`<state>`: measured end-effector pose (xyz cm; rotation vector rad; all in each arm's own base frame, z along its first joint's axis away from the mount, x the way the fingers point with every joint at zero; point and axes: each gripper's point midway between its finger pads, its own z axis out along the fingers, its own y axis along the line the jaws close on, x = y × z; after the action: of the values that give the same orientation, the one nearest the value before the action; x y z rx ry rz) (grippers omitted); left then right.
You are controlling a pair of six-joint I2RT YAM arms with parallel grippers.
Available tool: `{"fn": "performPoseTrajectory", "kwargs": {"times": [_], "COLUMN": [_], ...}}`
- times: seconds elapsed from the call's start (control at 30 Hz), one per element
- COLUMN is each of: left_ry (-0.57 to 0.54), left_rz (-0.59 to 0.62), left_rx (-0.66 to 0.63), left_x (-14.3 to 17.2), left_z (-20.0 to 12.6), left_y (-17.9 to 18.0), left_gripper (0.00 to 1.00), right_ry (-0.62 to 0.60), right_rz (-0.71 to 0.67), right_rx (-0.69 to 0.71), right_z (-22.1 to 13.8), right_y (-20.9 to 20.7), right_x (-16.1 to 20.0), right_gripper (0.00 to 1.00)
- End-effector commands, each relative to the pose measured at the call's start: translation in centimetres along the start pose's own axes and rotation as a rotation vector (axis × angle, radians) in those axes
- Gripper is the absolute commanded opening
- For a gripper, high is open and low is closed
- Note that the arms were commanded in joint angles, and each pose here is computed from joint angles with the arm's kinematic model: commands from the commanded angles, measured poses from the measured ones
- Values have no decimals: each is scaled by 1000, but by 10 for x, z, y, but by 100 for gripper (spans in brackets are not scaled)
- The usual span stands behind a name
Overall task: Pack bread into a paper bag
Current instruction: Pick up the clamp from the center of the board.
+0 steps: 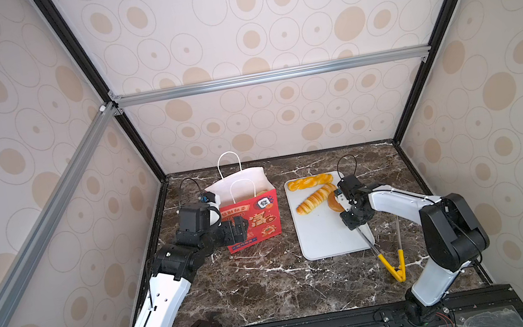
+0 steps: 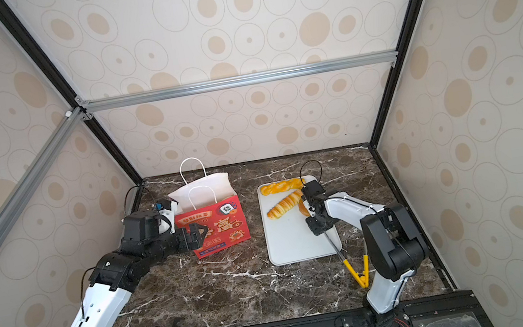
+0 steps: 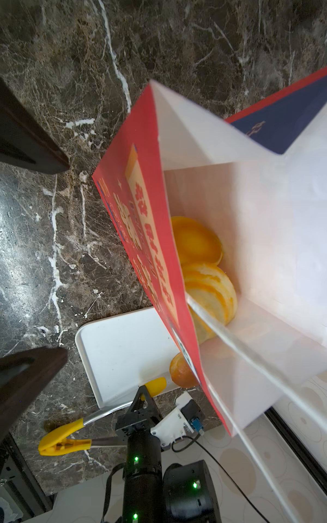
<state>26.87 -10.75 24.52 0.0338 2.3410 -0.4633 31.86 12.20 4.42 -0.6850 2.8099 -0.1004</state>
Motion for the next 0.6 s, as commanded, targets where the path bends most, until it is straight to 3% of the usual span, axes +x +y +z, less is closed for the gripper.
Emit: {"fn": "performPoseTrajectory", "kwargs": {"times": [0.0, 0.2, 0.3, 0.57], "left_ry": [-8, 16, 22, -3], "left_rz": [-5, 4, 19, 140], "left_rx": [4, 73, 168, 512], "left_x": [-3, 0, 0, 7], "left_z": [0, 4, 2, -26], "left_y": [0, -12, -29, -95], "left_gripper": [99, 98, 94, 92], "right_ry": [-17, -118, -218, -477], "right_rz": [13, 22, 12, -86], "right_rx": [-15, -12, -70, -586], "right_z": [-17, -65, -99, -165], "right_y": [1, -3, 4, 84], "right_x": [3, -9, -20, -54], "right_gripper": [2, 0, 0, 0]}}
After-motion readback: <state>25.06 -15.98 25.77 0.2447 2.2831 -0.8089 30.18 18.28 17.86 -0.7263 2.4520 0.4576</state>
